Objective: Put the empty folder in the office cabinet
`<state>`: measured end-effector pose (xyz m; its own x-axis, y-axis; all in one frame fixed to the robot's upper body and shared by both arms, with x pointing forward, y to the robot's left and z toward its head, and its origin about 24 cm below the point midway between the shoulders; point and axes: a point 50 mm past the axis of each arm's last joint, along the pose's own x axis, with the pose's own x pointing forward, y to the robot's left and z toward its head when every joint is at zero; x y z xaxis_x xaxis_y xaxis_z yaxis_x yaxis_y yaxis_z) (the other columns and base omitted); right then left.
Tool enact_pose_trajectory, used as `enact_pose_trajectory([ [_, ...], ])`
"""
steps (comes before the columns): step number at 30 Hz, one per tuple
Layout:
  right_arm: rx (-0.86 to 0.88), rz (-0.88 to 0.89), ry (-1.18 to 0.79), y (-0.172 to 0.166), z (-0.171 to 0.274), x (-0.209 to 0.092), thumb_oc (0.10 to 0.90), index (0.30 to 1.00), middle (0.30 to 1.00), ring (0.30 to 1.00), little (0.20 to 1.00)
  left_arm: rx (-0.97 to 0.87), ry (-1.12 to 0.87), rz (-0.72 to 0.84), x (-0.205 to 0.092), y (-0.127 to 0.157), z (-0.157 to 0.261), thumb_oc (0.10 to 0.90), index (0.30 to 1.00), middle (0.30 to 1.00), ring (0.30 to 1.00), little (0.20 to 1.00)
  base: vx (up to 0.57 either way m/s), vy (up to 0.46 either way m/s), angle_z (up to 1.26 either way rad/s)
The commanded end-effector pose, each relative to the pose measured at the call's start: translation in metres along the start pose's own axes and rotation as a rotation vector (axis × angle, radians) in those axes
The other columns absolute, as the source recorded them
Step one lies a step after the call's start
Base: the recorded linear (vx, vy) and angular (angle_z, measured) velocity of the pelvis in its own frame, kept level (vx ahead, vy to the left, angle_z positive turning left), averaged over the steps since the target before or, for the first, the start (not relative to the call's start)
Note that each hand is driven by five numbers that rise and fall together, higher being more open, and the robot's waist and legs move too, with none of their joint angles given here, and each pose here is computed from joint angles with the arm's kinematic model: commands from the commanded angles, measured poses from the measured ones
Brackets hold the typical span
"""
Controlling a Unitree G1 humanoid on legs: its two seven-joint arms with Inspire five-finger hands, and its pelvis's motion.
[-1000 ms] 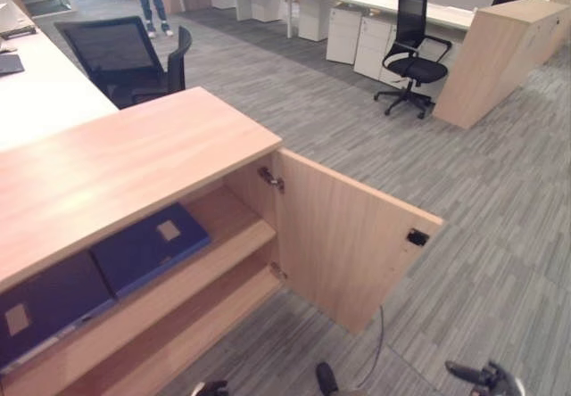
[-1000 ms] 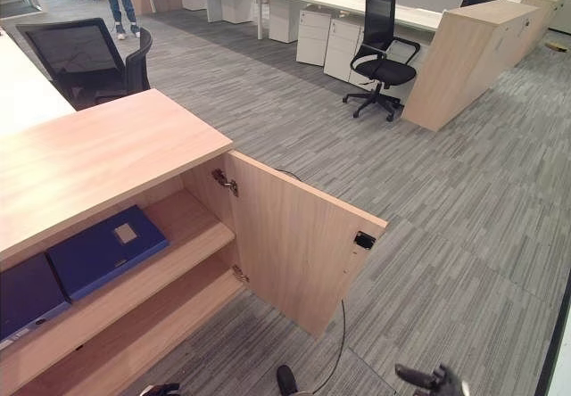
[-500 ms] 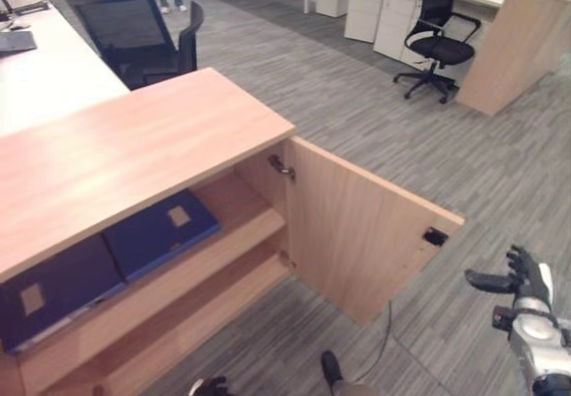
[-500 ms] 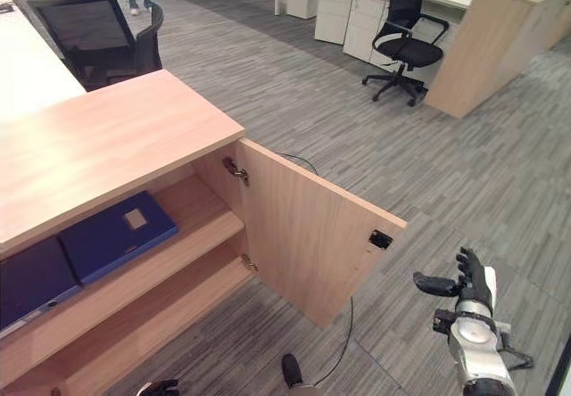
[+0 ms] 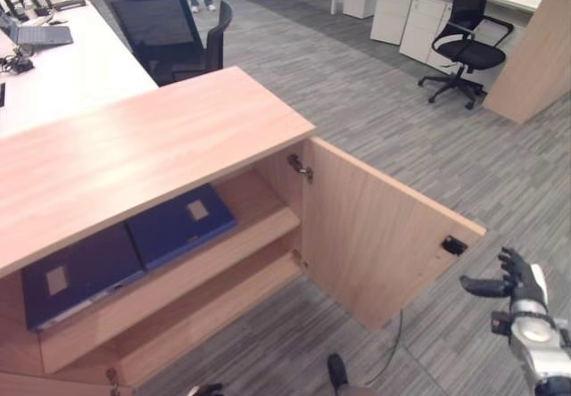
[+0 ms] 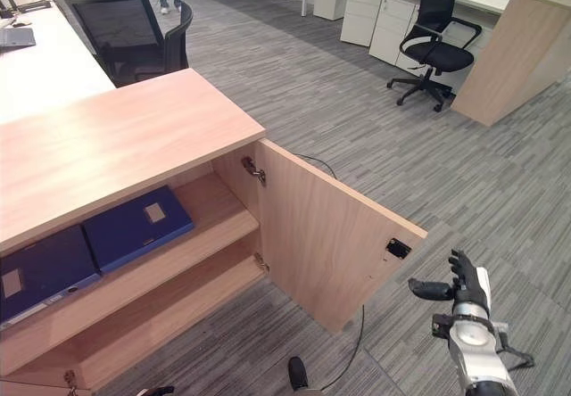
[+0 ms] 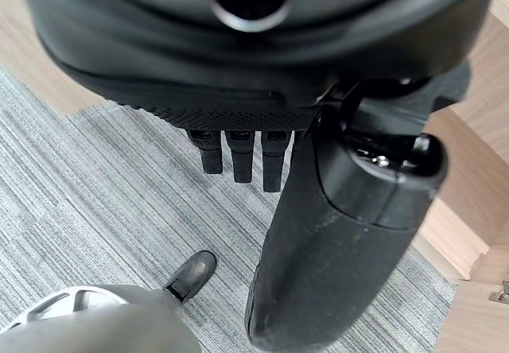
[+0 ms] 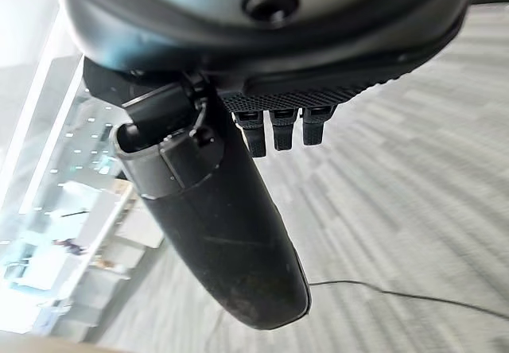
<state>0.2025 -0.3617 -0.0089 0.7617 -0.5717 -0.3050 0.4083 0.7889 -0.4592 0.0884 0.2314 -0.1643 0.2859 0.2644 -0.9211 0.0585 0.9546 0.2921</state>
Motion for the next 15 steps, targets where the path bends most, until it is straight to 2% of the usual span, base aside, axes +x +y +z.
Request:
enact_pose_trajectory([
  [1,0.043,-0.163,-0.201,-0.034,0.055,0.018,0.8,0.9,0.9,0.9,0.9,0.005,-0.006,0.061,0.002,0.019,0.007,0.8,0.9,0.9,0.9,0.9,0.0,0.0,0.0],
  [10,0.012,-0.154,-0.133,-0.034,0.037,0.016,0.8,0.9,0.9,0.9,0.9,0.011,-0.013,0.053,0.002,0.017,0.008,0.8,0.9,0.9,0.9,0.9,0.0,0.0,0.0],
  [15,-0.028,-0.15,-0.005,-0.034,0.008,0.014,0.8,0.9,0.9,0.9,0.9,0.009,-0.009,0.046,0.001,0.015,0.007,0.8,0.9,0.9,0.9,0.9,0.0,-0.009,0.04],
])
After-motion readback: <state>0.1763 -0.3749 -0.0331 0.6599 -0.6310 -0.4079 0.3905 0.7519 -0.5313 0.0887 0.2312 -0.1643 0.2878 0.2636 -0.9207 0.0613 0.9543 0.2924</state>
